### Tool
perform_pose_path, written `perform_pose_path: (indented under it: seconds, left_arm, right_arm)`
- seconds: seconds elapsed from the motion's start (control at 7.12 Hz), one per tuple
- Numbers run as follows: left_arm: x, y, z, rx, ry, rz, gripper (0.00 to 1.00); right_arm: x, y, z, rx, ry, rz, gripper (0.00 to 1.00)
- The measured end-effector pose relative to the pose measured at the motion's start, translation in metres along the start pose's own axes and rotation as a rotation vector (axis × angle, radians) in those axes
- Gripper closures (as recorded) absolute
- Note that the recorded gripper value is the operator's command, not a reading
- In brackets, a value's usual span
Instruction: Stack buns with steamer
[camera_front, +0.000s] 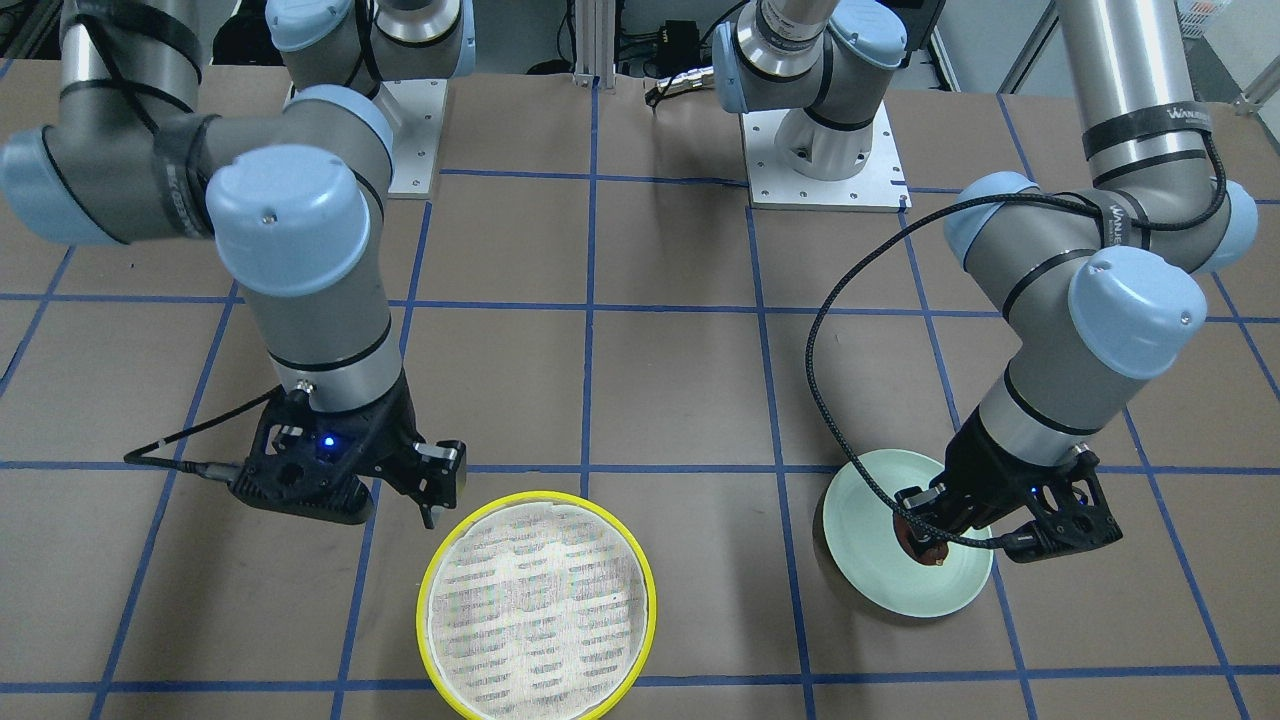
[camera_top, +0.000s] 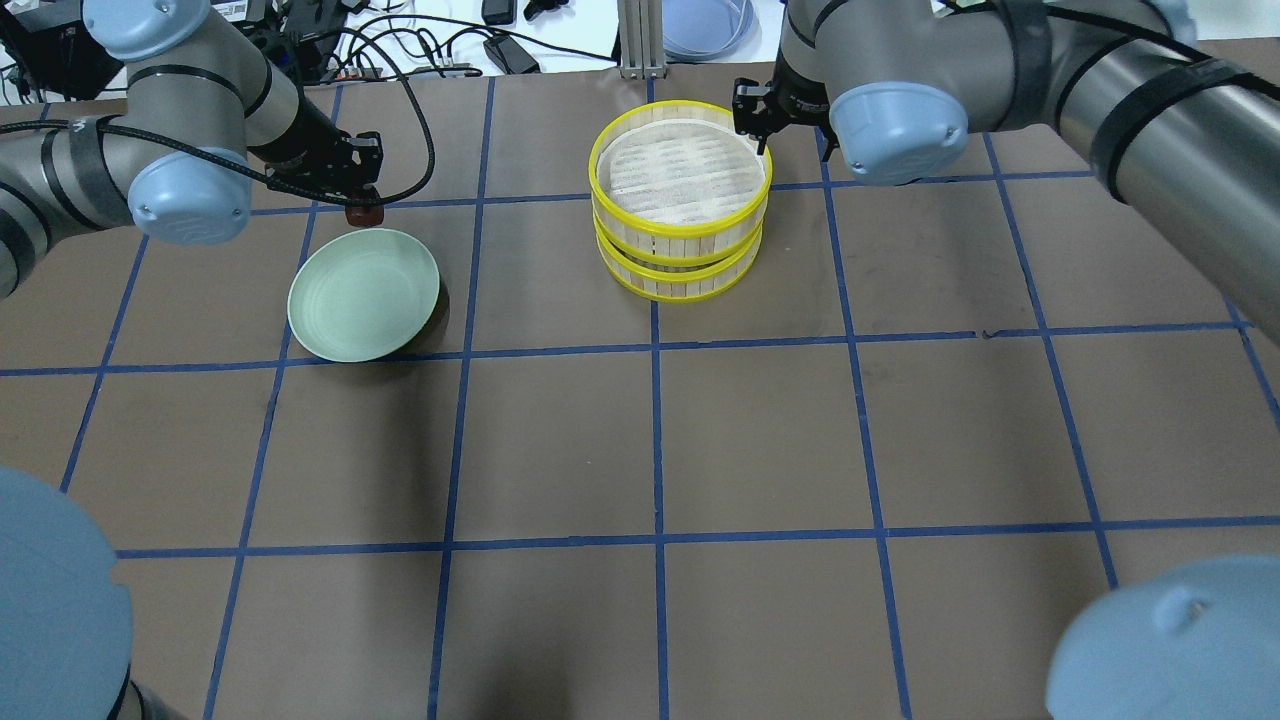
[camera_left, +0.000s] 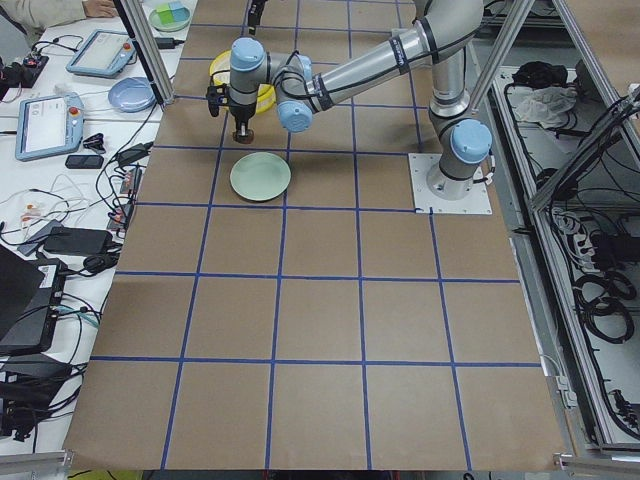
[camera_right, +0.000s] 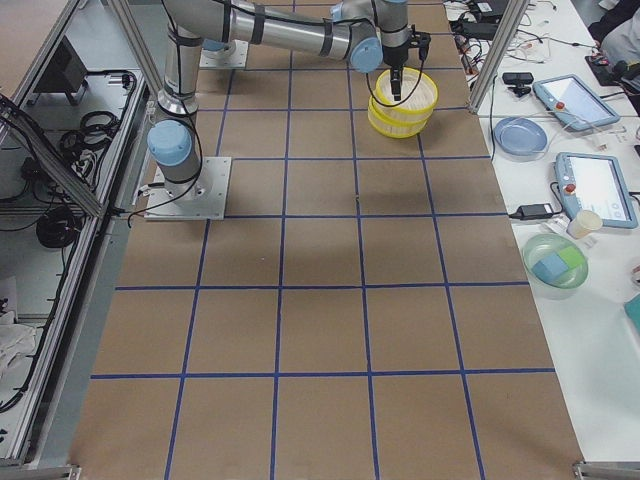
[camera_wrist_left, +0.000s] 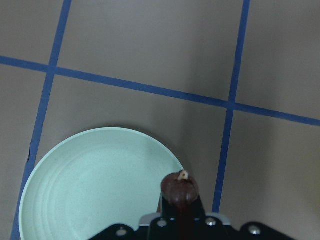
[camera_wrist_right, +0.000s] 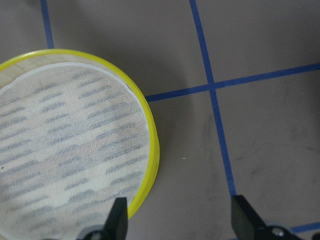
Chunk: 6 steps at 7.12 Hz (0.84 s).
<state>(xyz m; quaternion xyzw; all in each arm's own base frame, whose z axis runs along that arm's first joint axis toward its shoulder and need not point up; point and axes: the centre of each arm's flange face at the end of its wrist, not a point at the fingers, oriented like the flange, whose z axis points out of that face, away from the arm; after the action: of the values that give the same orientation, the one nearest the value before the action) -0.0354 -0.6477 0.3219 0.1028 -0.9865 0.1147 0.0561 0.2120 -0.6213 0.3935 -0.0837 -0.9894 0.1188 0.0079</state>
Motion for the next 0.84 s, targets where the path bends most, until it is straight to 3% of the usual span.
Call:
perform_pose_path:
  seconds: [0.28,0.56,0.84]
  left_arm:
    - [0.009,0.001,-0.004,0.008,0.025,-0.027,1.00]
    - [0.043,0.003,-0.014,0.063,0.071,-0.090,1.00]
    - [0.089,0.005,-0.026,0.109,0.220,-0.262,1.00]
  right_arm:
    - [0.021,0.034,-0.074,-0.066,0.031,-0.022,0.00]
    - [0.038,0.066,-0.135,-0.082,0.035,-0.036,0.00]
    - [0.047,0.084,-0.166,-0.074,0.036,-0.045,0.00]
